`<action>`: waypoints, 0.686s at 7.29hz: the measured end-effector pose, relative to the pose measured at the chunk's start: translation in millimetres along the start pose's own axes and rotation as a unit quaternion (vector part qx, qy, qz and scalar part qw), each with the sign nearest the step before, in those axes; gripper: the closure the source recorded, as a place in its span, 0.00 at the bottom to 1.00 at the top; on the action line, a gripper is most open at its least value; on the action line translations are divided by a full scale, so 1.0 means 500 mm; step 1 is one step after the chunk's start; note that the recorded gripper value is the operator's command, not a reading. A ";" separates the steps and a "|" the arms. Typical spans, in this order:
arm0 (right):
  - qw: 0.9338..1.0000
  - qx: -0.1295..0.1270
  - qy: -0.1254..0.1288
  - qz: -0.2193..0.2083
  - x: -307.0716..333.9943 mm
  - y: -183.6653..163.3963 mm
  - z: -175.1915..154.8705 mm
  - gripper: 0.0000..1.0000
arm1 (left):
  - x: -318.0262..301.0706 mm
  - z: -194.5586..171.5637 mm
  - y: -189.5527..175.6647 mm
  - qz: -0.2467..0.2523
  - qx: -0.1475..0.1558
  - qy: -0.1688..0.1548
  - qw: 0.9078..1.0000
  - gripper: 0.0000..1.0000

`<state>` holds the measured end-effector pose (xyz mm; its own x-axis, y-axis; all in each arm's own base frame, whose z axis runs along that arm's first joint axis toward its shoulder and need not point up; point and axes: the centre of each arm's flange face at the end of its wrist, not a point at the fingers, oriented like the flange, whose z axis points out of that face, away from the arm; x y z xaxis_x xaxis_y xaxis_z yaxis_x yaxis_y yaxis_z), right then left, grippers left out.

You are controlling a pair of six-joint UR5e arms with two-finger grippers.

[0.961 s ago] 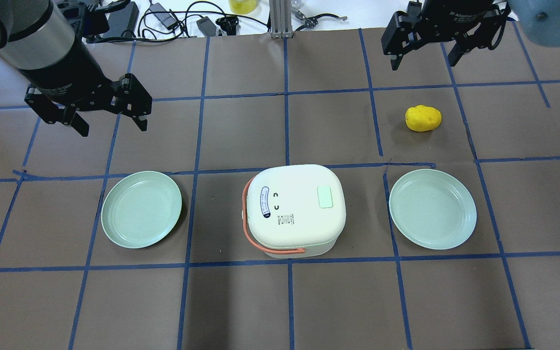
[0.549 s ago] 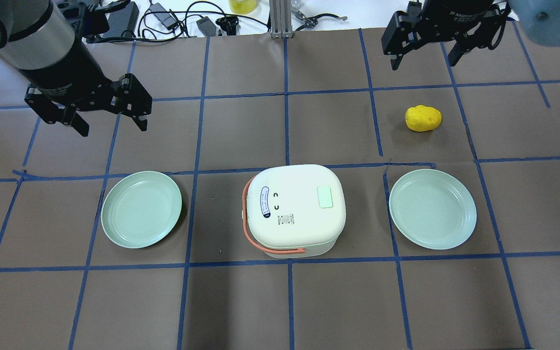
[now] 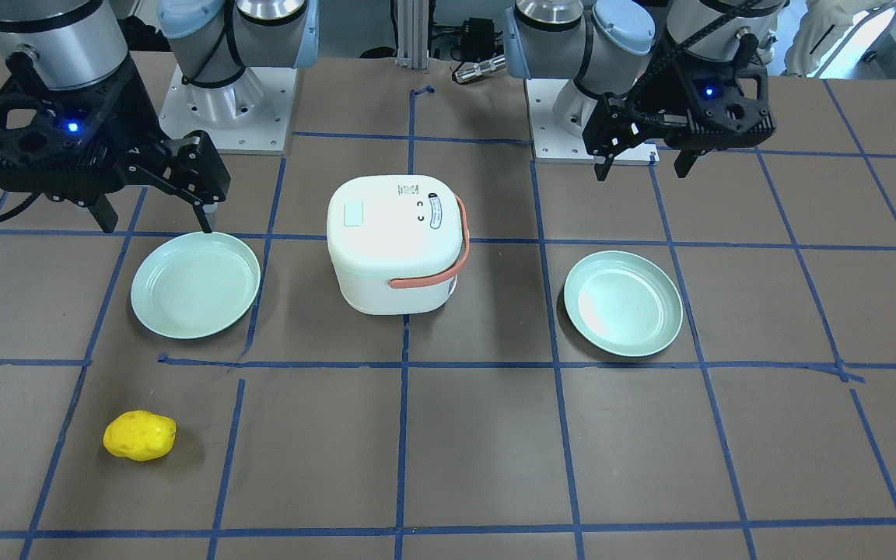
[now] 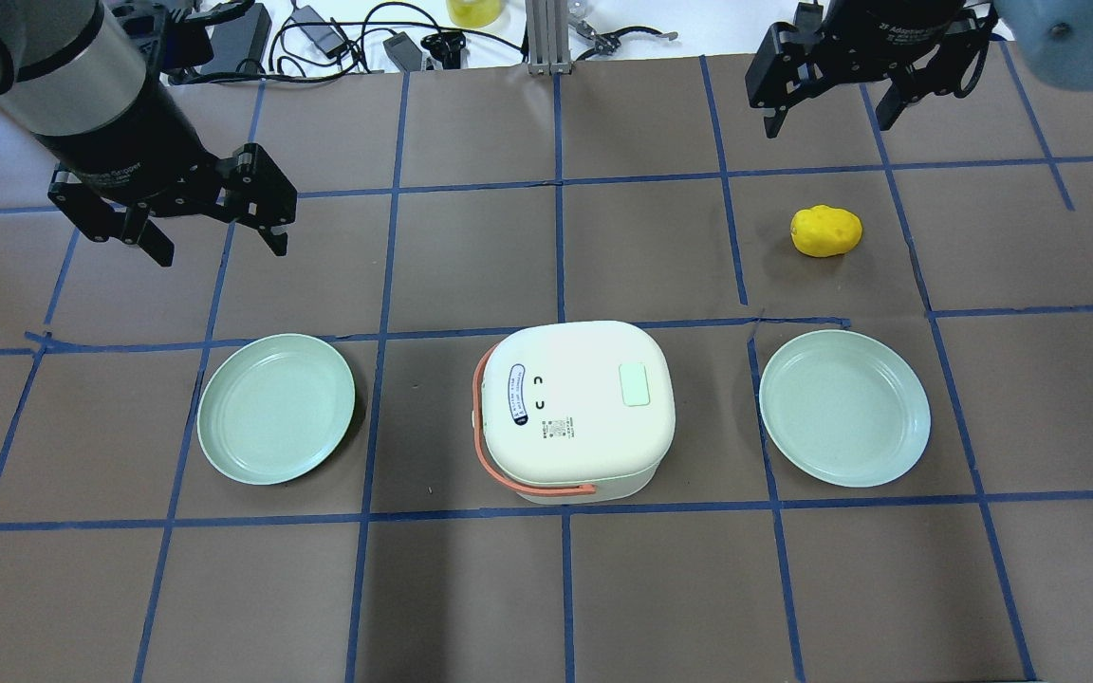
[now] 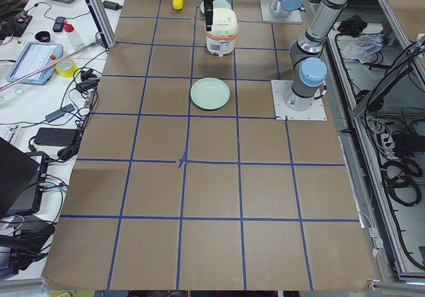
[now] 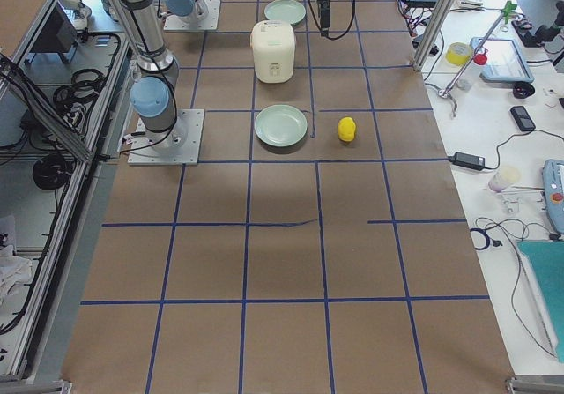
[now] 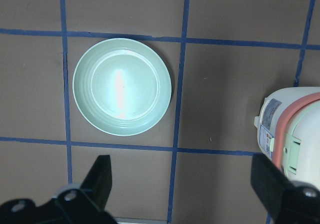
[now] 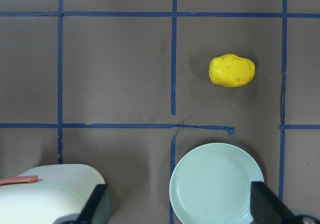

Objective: Press rice cooker button

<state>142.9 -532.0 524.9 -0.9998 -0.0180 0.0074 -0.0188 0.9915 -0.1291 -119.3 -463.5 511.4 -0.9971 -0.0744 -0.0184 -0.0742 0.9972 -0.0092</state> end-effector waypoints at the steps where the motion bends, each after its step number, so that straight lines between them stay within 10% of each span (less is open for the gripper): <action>1: 1.000 0.000 0.000 0.000 -0.001 0.000 0.000 0.09 | 0.000 0.000 0.000 0.000 0.000 0.000 1.000 0.00; 2: 1.000 0.000 0.000 -0.001 -0.002 0.001 0.000 0.51 | 0.000 0.000 0.000 0.000 0.000 0.000 1.000 0.00; 5: 1.000 -0.020 -0.003 -0.011 -0.043 0.040 0.027 0.99 | 0.000 0.000 0.000 0.000 0.000 0.000 1.000 0.00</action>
<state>164.1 -513.7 508.7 -0.9992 -0.0404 0.0029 -0.0405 0.9952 -0.0895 -119.3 -463.5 511.4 -0.9971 -0.0743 -0.0183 -0.0742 0.9972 -0.0092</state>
